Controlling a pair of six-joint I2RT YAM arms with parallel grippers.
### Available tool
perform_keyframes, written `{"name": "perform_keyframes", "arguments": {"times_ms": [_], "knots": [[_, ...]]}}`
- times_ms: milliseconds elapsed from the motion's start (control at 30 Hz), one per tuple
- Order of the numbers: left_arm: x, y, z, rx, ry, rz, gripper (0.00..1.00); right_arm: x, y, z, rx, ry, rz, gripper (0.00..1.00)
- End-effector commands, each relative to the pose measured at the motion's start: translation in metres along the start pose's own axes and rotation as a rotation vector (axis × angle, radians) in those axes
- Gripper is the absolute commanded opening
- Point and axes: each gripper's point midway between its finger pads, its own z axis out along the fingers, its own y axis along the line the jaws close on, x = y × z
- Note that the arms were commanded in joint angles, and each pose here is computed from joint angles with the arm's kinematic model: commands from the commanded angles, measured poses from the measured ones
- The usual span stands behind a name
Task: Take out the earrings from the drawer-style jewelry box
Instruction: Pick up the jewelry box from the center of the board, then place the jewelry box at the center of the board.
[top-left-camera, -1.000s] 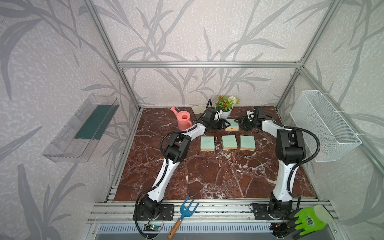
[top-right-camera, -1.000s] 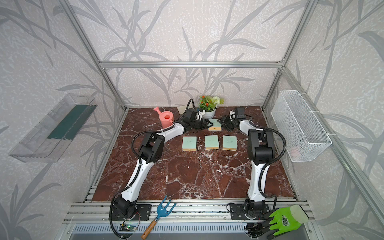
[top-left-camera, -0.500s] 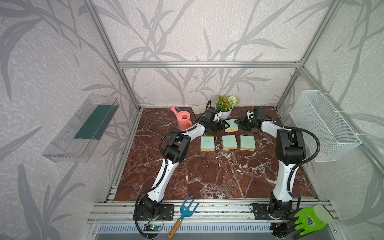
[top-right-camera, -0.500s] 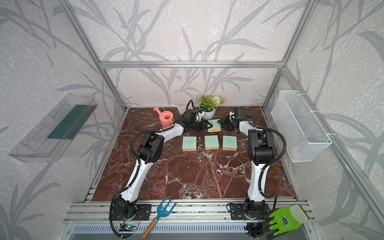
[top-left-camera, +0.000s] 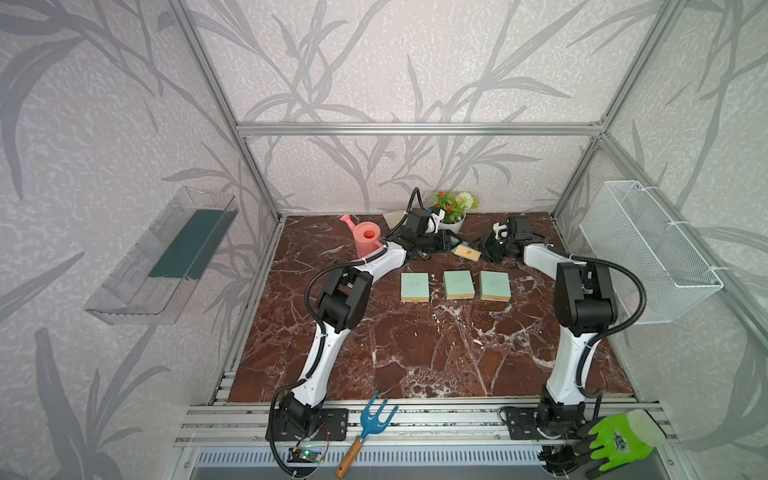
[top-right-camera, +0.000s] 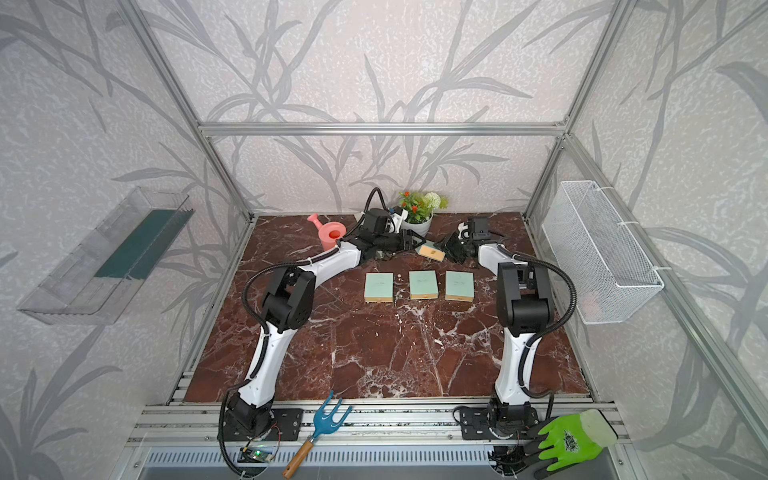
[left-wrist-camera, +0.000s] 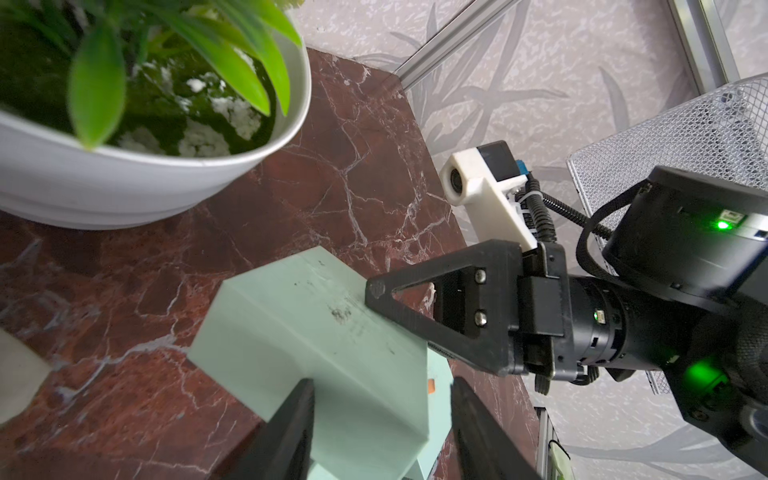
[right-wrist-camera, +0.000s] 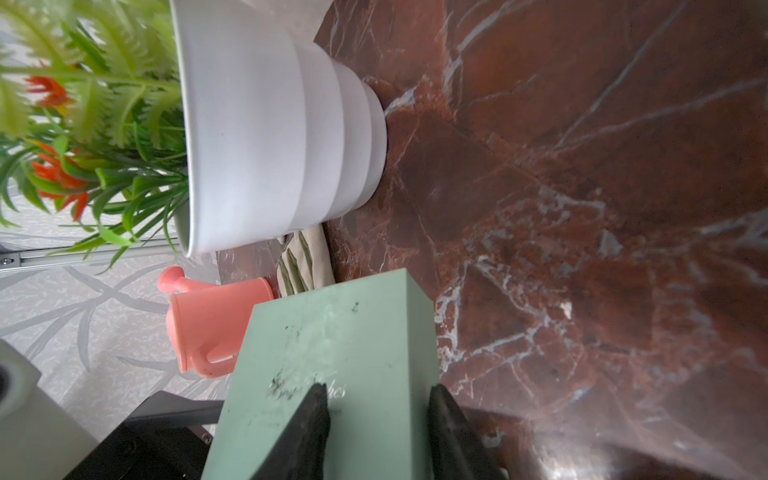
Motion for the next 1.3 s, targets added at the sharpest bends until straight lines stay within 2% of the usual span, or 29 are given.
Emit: {"name": "perform_keyframes", "arguments": {"times_ms": [0,400,733,1000,1267], "knots": [[0.006,-0.039,-0.003,0.077,0.015,0.053,0.53,0.018,0.048,-0.012,-0.112,0.034,-0.061,0.41],[0.026,-0.063,-0.021,0.084,0.018,0.079,0.53,0.044,0.069,-0.037,-0.158,0.028,-0.083,0.40],[0.056,-0.084,-0.040,0.069,0.015,0.094,0.53,0.076,0.081,-0.068,-0.164,0.013,-0.112,0.40],[0.083,-0.104,-0.062,0.066,0.000,0.109,0.53,0.120,0.090,-0.096,-0.168,0.028,-0.160,0.40],[0.126,-0.123,-0.093,0.045,0.000,0.128,0.53,0.180,0.087,-0.123,-0.143,0.058,-0.224,0.39]]}}
